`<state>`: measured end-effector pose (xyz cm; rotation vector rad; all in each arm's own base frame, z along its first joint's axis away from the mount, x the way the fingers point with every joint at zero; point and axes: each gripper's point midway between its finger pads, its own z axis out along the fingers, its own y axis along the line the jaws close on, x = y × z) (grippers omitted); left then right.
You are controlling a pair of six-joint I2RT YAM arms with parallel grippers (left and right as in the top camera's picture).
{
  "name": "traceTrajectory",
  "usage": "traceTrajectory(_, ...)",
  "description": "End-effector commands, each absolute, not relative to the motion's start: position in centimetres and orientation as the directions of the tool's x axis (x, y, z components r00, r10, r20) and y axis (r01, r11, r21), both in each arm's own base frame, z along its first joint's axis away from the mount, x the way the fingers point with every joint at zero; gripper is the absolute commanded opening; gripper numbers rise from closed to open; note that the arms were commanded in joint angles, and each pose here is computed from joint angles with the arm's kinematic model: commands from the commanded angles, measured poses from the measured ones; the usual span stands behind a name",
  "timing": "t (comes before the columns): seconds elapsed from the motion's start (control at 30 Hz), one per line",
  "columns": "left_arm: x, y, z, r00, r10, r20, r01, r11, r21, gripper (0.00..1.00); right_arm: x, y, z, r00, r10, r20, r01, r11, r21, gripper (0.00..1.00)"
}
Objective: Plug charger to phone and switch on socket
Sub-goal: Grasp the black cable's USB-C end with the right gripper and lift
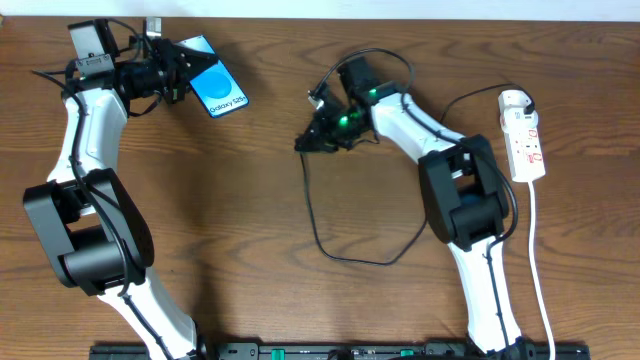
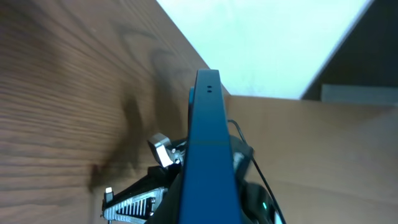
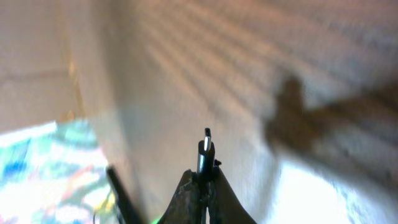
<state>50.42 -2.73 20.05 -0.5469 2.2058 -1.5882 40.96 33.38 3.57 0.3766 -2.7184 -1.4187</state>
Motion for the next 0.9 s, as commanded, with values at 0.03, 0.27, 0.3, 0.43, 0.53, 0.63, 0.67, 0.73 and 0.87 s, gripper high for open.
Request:
traceTrajectory(0.03, 48.6, -4.1, 23.0, -0.909, -0.405, -0.102, 0.021, 0.199, -0.980, 0.07, 38.6, 33.8, 12.2, -0.843, -0.390, -0.371, -0.480, 0.231, 0.847, 0.01)
traceTrajectory(0.27, 46.5, -5.3, 25.3, -0.938, -0.282, -0.201, 0.181, 0.095, -0.979, 0.07, 35.3, 35.0, 19.7, -0.765, -0.408, -0.497, -0.569, 0.069, 0.819, 0.01)
traceTrajectory(0.3, 46.5, -5.3, 25.3, -0.938, -0.282, -0.202, 0.182, 0.096, -0.979, 0.07, 35.0, 35.2, 20.0, -0.767, -0.410, -0.494, -0.564, 0.062, 0.824, 0.01)
traceTrajectory(0.43, 46.5, -5.3, 25.3, -0.938, -0.282, -0.203, 0.182, 0.096, -0.979, 0.07, 33.4, 36.5, 20.5, -0.768, -0.435, -0.470, -0.534, 0.029, 0.845, 0.01)
traceTrajectory(0.53, 46.5, -5.3, 25.3, -0.938, -0.283, -0.202, 0.182, 0.096, -0.979, 0.07, 31.9, 38.2, 20.6, -0.754, -0.465, -0.464, -0.528, 0.009, 0.849, 0.01)
traceTrajectory(0.63, 46.5, -5.3, 25.3, -0.938, -0.282, -0.202, 0.182, 0.096, -0.979, 0.07, 31.1, 39.3, 20.7, -0.755, -0.478, -0.449, -0.514, 0.007, 0.857, 0.01)
traceTrajectory(0.67, 46.5, -5.3, 25.3, -0.938, -0.282, -0.202, 0.182, 0.096, -0.979, 0.07, 31.1, 39.5, 20.8, -0.757, -0.478, -0.445, -0.510, 0.007, 0.860, 0.01)
traceTrajectory(0.73, 46.5, -5.3, 25.3, -0.938, -0.282, -0.202, 0.182, 0.096, -0.979, 0.07, 31.2, 39.9, 20.9, -0.762, -0.474, -0.441, -0.504, 0.008, 0.863, 0.01)
traceTrajectory(0.87, 46.5, -5.8, 25.3, -0.941, -0.271, -0.202, 0.183, 0.094, -0.979, 0.08, 32.2, 40.6, 21.6, -0.780, -0.445, -0.439, -0.495, 0.010, 0.869, 0.01)
